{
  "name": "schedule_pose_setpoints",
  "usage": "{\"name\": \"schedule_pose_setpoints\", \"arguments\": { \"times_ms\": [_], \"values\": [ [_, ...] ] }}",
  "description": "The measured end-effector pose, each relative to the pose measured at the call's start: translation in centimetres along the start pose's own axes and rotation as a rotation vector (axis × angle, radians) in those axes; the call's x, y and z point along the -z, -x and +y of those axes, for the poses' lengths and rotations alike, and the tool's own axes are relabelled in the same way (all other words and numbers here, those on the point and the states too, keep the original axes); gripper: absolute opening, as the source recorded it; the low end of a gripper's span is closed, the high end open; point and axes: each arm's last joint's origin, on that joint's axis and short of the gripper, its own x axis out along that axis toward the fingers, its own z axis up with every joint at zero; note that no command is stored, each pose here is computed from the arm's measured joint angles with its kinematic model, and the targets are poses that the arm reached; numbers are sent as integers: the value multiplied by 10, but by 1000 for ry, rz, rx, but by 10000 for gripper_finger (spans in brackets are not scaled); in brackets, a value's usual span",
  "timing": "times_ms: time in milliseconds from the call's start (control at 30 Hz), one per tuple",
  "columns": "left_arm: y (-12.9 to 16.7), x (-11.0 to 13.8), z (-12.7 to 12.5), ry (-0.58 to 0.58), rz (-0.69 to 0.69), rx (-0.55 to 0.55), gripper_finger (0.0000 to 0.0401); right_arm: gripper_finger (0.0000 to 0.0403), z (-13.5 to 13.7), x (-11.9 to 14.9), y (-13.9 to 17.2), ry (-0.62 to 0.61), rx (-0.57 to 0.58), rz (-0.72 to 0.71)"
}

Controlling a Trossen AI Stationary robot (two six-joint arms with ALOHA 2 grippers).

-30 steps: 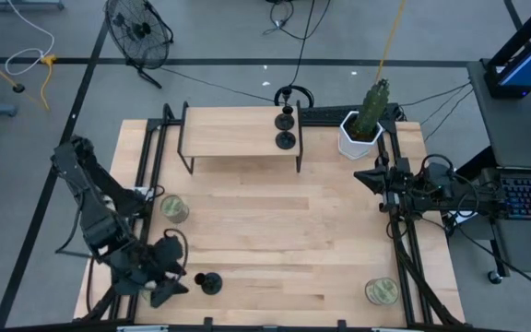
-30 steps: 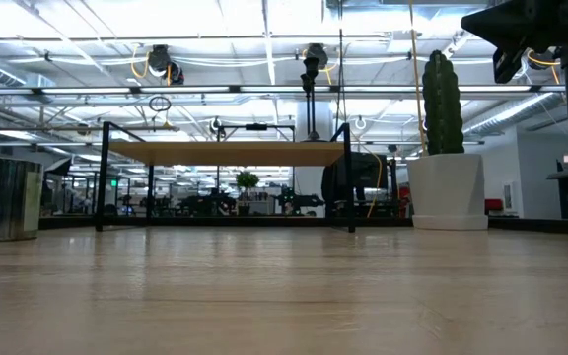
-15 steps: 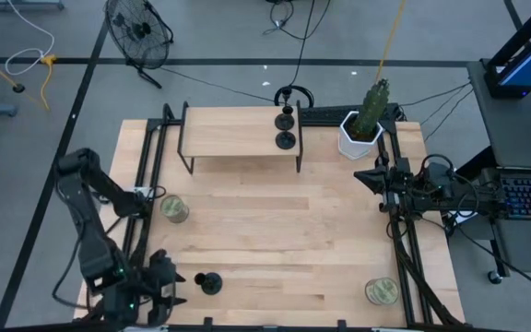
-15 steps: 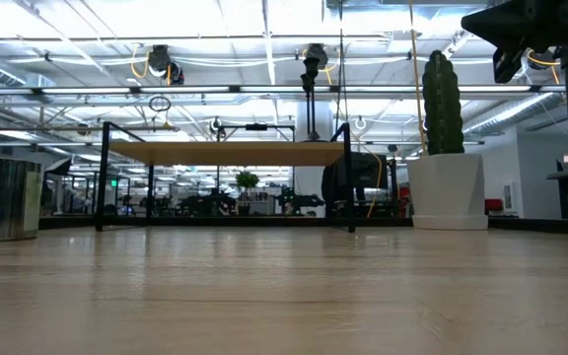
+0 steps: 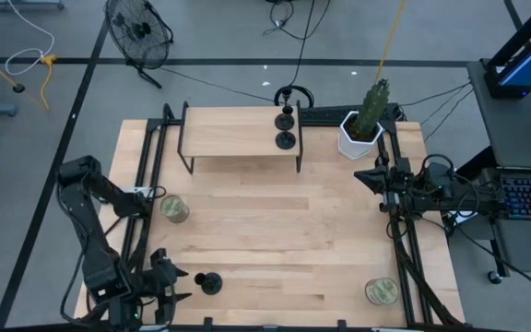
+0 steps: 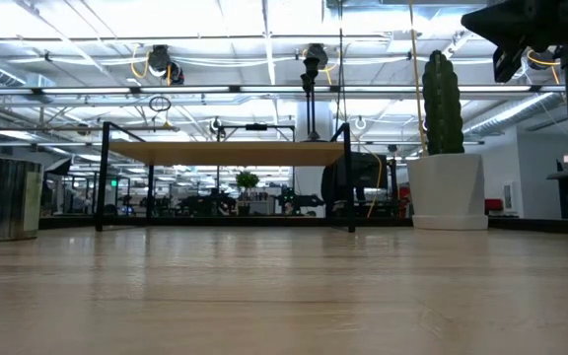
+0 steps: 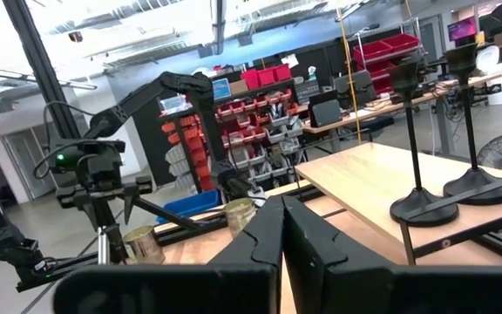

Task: Pick & Place candle stick holders
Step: Put the black candle holder on the shelf

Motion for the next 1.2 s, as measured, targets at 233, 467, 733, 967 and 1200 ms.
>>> {"name": "schedule_pose_setpoints", "arguments": {
  "times_ms": [233, 467, 733, 967, 1200],
  "values": [
    [-7, 1, 0, -4, -5, -35, 269, 0, 0, 0, 0, -11, 1, 1],
    [-18, 6, 2, -16, -8, -105, 269, 0, 0, 0, 0, -11, 1, 2],
    [-18, 4, 4, -12, -65, -122, 269, 0, 0, 0, 0, 8, 1, 2],
    [-18, 4, 2, 2, -66, -107, 269, 0, 0, 0, 0, 24, 3, 2],
    [-18, 4, 2, 1, -65, -106, 269, 0, 0, 1, 0, 28, 6, 8]
  ]
}}
